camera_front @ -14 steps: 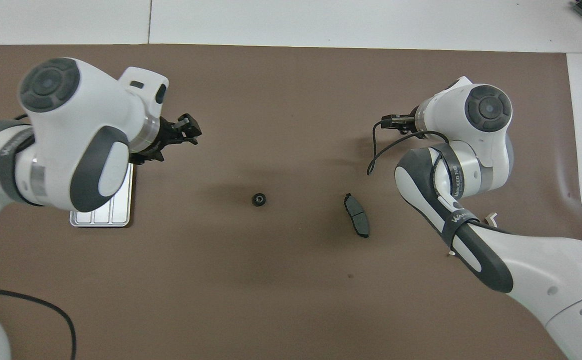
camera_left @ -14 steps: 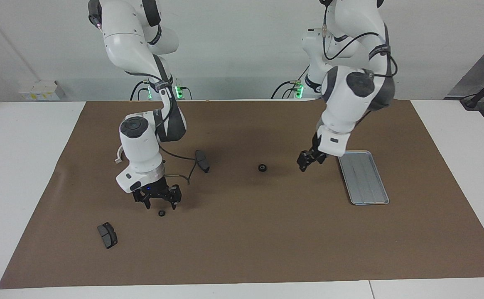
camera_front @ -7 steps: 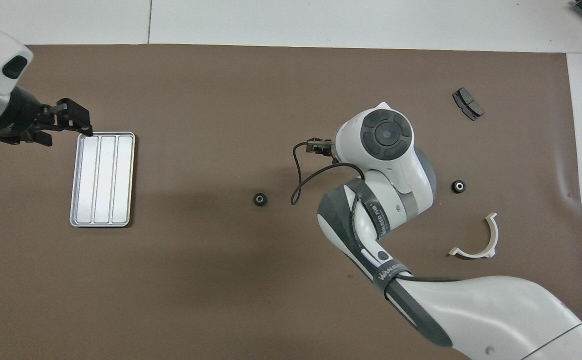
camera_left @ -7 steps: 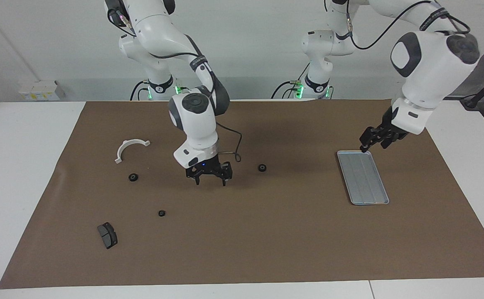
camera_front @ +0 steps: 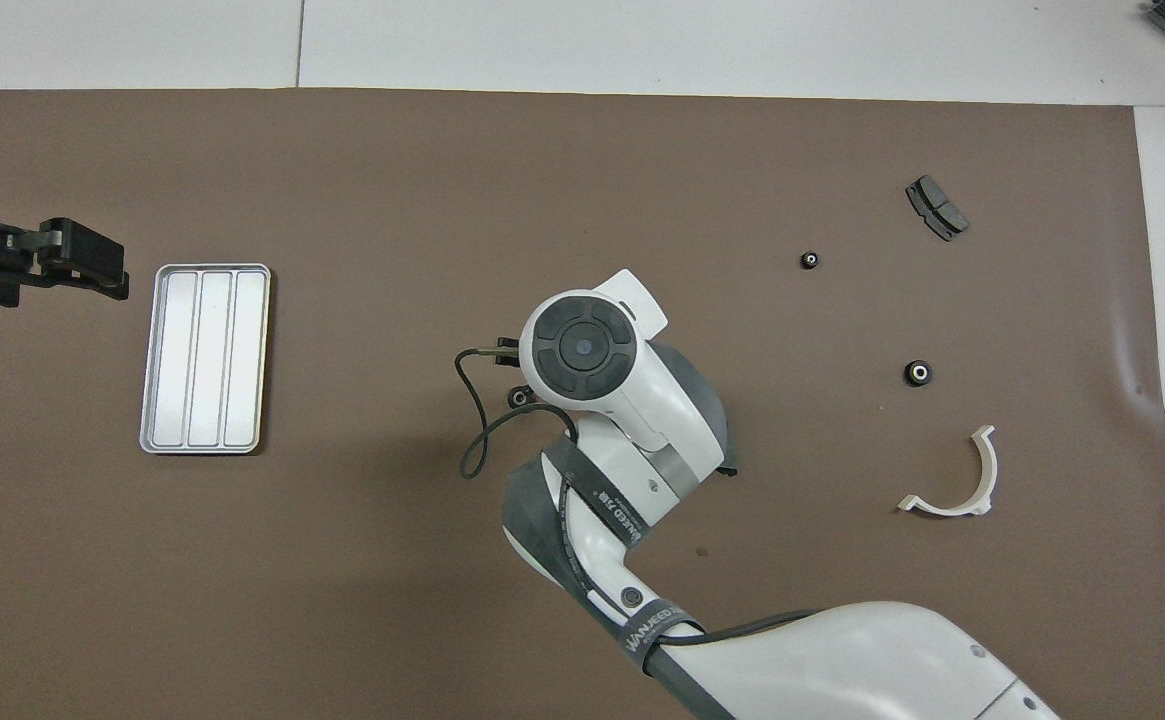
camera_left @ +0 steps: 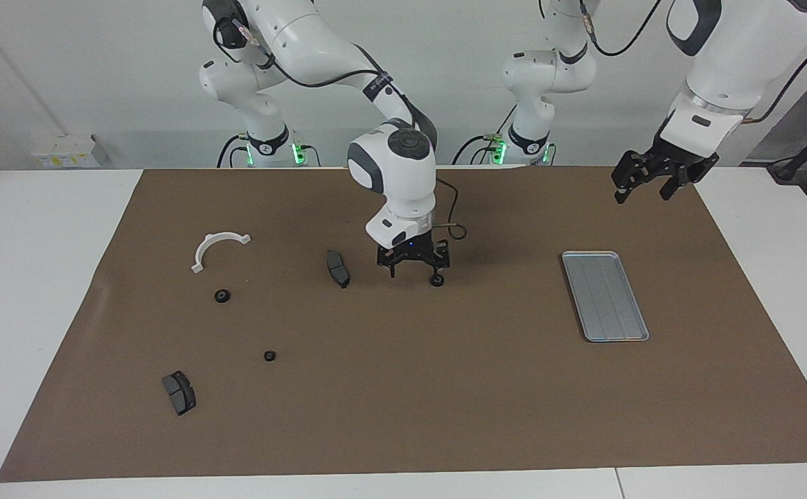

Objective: Place bearing gear from tray to pile
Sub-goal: 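Retract the left gripper while the right gripper grasps the center bearing, then carry the third bearing toward the other bearings with the right gripper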

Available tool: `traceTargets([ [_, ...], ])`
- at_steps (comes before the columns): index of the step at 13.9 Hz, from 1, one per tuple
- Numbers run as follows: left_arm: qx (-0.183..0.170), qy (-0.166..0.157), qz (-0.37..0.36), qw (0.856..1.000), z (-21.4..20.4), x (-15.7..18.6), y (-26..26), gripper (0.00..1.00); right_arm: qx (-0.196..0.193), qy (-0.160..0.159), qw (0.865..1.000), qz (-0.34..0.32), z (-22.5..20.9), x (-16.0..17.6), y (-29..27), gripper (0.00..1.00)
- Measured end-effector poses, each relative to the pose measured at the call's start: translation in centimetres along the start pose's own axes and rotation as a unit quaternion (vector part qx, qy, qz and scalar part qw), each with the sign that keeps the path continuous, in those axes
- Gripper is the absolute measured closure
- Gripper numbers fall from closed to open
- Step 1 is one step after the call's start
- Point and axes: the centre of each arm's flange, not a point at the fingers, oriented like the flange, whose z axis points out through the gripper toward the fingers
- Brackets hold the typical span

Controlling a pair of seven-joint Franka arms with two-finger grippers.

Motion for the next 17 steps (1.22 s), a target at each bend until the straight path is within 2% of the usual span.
traceTargets([
  [1,0.0,-0.002,0.005,1.0,0.1,-0.2,-0.1,0.0,-0.002,-0.003,1.0,0.001,0.6,0.0,-0.9,0.0],
  [4,0.002,-0.017,0.019,1.0,1.5,-0.3,-0.2,0.0,-0.013,-0.006,1.0,-0.01,3.3,-0.8,-2.7,0.0],
  [8,0.003,-0.039,0.026,0.999,4.0,-0.4,0.2,0.0,-0.011,-0.003,1.0,-0.013,4.1,-1.0,-3.2,0.0],
  [12,0.003,-0.033,0.022,0.999,3.8,-0.4,-0.3,0.0,-0.017,-0.01,0.999,-0.028,5.1,-2.8,-4.1,0.09],
  [13,0.003,-0.029,0.015,0.999,3.5,-0.4,-1.0,0.0,-0.017,-0.012,0.999,-0.033,5.2,-3.4,-4.6,0.16],
  [14,0.003,-0.026,0.005,1.0,3.2,-0.5,-2.1,0.0,-0.018,-0.012,0.999,-0.037,5.3,-3.9,-5.0,0.22],
  [17,0.002,-0.023,-0.031,0.999,2.8,-0.6,-6.3,0.0,-0.018,-0.012,0.999,-0.04,5.3,-4.1,-5.1,0.28],
])
